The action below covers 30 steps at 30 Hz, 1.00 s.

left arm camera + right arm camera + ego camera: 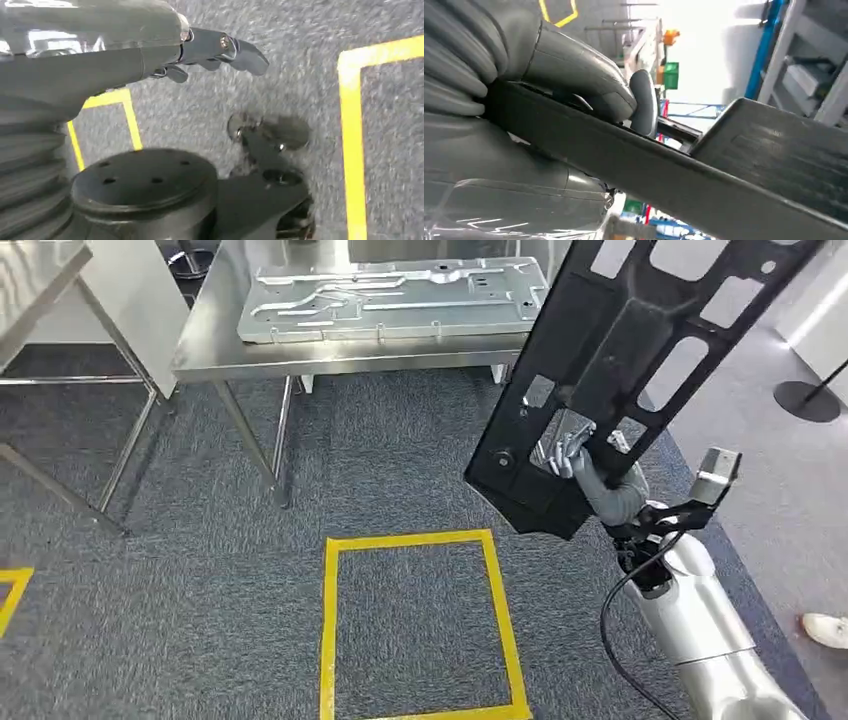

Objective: Take the parts from the cabinet and place them on the table.

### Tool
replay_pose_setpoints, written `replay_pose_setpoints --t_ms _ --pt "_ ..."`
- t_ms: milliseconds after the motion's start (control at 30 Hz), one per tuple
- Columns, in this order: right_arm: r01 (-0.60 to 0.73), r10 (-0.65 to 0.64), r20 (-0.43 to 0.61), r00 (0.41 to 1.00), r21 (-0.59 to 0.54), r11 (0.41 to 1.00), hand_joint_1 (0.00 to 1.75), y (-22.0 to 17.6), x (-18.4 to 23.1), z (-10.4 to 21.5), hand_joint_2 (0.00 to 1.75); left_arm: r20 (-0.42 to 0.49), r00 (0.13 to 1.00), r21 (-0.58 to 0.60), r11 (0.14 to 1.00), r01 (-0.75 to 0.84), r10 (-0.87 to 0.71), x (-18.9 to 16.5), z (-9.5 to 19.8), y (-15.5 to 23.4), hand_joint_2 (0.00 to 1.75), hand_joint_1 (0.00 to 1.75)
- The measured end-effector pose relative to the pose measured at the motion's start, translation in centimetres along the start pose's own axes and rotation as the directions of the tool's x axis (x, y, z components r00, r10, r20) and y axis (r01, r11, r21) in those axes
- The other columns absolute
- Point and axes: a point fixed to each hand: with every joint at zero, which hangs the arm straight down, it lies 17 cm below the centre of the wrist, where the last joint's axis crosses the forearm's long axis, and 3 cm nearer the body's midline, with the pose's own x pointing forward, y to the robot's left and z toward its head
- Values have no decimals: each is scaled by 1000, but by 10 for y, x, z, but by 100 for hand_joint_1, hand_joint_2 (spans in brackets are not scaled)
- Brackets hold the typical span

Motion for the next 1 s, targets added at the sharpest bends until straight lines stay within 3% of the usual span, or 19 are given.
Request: replay_pose_setpoints --t_ms 1000 --pt "-53 53 1 999 -37 998 175 -11 8 10 175 18 1000 -14 1000 6 -6 3 0 -2 175 0"
